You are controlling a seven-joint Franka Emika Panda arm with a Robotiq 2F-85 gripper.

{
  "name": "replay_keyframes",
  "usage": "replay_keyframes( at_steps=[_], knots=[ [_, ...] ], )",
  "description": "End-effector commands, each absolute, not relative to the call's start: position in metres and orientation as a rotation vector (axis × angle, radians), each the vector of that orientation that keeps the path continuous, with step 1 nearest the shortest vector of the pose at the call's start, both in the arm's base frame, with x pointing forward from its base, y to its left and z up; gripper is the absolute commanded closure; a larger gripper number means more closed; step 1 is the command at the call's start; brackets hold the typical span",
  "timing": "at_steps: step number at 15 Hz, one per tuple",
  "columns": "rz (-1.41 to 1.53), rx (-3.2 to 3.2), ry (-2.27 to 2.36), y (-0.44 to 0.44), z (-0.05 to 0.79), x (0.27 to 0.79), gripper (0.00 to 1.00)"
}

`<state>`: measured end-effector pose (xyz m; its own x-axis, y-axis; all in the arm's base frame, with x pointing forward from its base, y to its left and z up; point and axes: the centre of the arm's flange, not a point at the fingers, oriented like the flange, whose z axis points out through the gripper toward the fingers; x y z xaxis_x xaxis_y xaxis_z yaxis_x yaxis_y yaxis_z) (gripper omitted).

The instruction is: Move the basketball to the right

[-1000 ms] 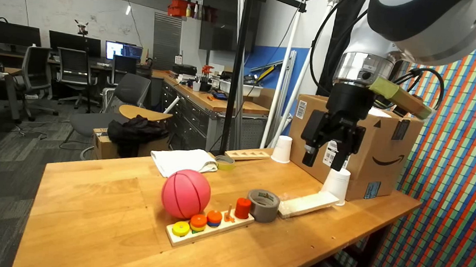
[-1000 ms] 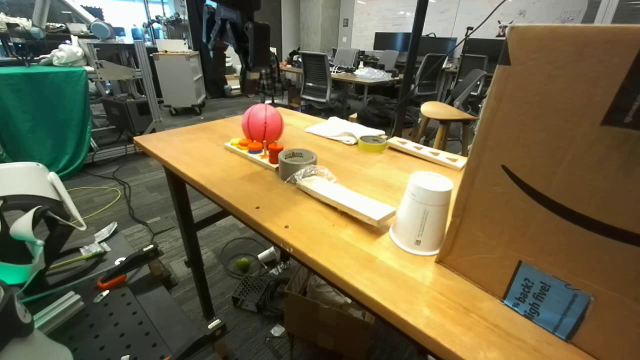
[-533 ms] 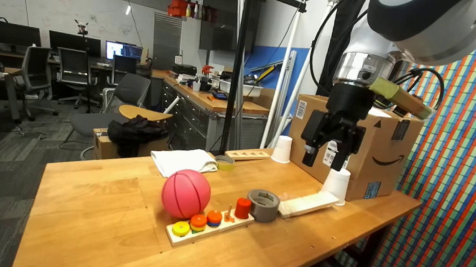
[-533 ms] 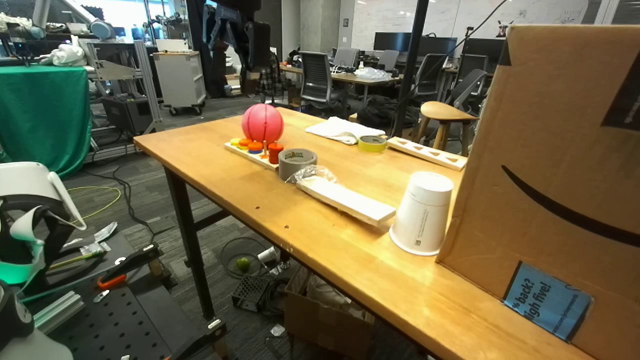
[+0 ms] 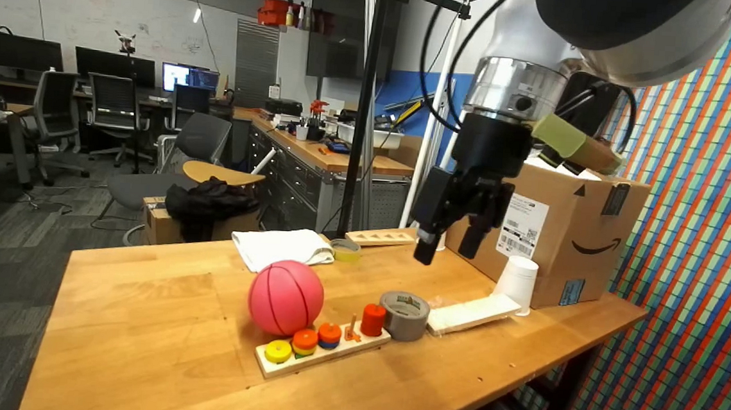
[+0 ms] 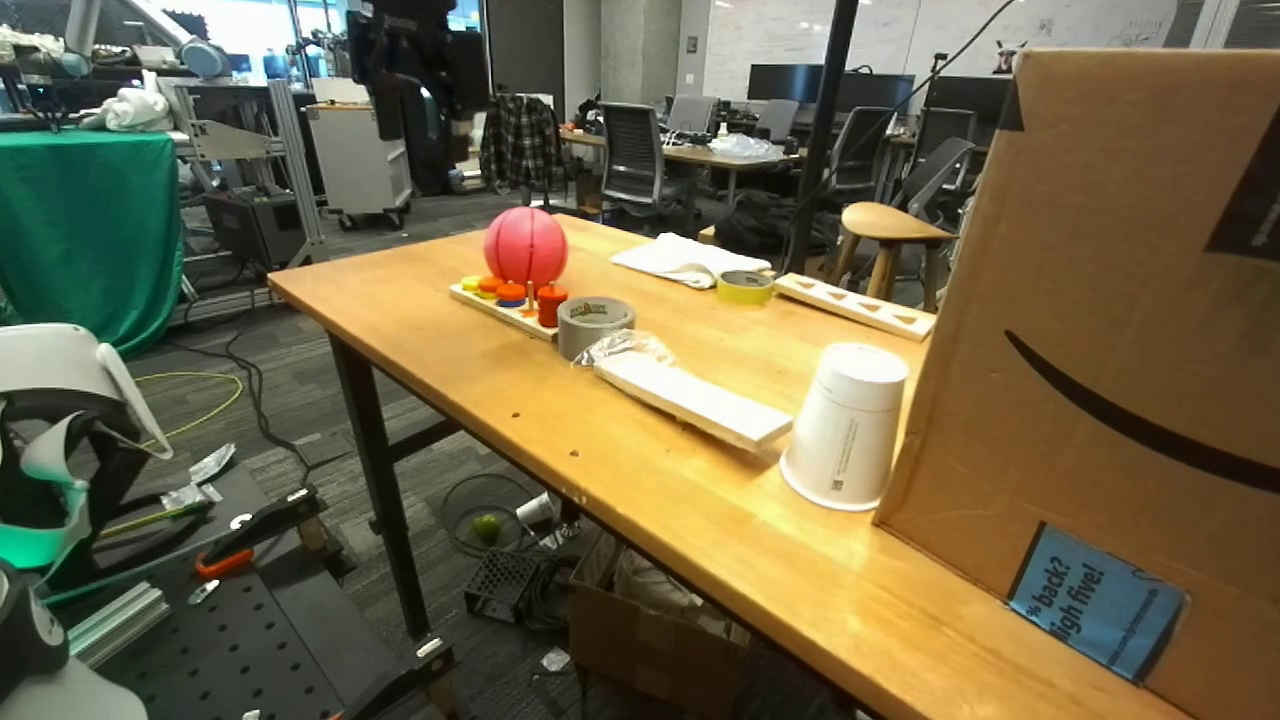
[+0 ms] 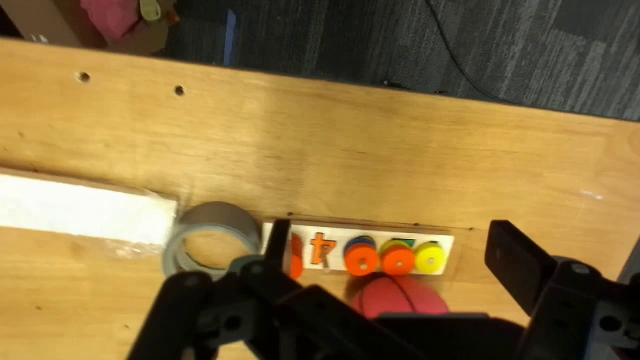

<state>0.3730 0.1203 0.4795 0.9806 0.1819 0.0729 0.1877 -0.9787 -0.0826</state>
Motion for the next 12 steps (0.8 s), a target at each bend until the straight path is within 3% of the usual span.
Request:
replay_keyframes(
  at_steps=[1,6,12],
  knots=[
    [-0.23,-3.039,-0.575,0.219,0.489,0.361,0.0],
    [-0.417,-2.949,-0.928,0.305,0.492,0.349,0.0],
    [-0.525,-2.891,-1.076,0.351,0.485,0.407,0.0]
  ],
)
